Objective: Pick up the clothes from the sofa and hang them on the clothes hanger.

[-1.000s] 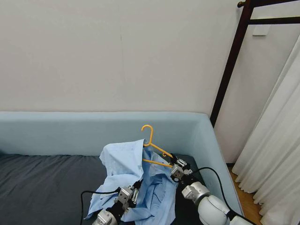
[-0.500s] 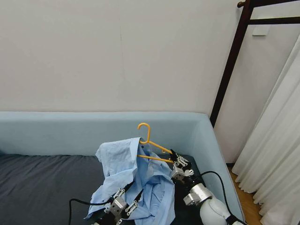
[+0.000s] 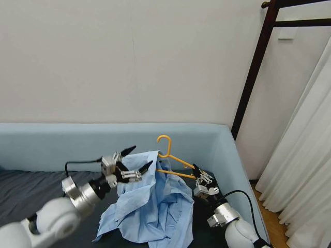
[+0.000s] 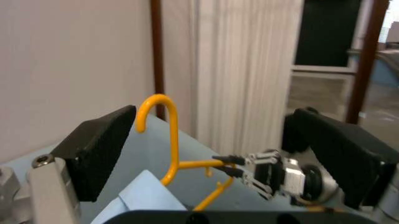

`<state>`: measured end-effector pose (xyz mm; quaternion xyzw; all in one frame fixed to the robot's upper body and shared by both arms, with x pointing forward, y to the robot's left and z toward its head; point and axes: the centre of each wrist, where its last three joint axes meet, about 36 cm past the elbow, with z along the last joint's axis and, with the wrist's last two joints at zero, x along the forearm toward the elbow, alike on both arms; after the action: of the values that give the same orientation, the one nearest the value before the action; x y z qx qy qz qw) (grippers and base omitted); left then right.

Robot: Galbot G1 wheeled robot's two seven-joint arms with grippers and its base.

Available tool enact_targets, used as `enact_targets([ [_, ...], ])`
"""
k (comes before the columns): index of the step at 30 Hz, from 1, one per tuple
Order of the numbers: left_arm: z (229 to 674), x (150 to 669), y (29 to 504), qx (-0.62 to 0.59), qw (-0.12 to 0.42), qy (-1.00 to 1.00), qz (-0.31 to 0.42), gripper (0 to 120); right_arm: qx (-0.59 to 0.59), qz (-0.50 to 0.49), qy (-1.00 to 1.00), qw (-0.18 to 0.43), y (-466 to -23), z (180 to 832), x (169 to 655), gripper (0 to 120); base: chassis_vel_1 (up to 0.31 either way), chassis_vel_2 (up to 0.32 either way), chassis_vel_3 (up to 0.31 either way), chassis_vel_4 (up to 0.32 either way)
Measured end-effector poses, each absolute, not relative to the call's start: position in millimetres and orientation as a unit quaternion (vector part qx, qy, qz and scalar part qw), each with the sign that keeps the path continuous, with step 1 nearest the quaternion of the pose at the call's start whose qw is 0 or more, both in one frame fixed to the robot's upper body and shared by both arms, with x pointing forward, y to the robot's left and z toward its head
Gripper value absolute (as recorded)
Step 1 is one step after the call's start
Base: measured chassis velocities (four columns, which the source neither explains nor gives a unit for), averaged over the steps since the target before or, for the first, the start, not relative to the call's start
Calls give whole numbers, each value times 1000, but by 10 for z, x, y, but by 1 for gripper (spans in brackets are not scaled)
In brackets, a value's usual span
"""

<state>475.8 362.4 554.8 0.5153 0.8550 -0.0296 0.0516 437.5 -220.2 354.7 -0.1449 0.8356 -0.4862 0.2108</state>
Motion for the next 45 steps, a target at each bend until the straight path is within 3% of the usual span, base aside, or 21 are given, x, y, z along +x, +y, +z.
enact_targets([
  [5, 5775, 5187, 4133, 564, -5, 826, -14, 100, -155, -473, 837, 229, -2026, 3565, 4447, 5, 0, 0, 0, 0],
  [16, 5860, 5875, 4205, 564, -61, 822, 48, 100, -146, -488, 822, 254, -2128, 3554, 4408, 5, 0, 0, 0, 0],
  [26, 5678, 5951, 4201, 599, -117, 788, 86, 96, -143, -493, 818, 259, -2134, 3568, 4388, 5, 0, 0, 0, 0],
  [29, 5608, 5960, 4197, 602, -128, 783, 93, 90, -145, -495, 817, 260, -2145, 3570, 4366, 5, 0, 0, 0, 0],
  [45, 5506, 5989, 4135, 602, -127, 777, 129, 28, -152, -506, 807, 263, -2193, 3536, 4330, 5, 0, 0, 0, 0],
])
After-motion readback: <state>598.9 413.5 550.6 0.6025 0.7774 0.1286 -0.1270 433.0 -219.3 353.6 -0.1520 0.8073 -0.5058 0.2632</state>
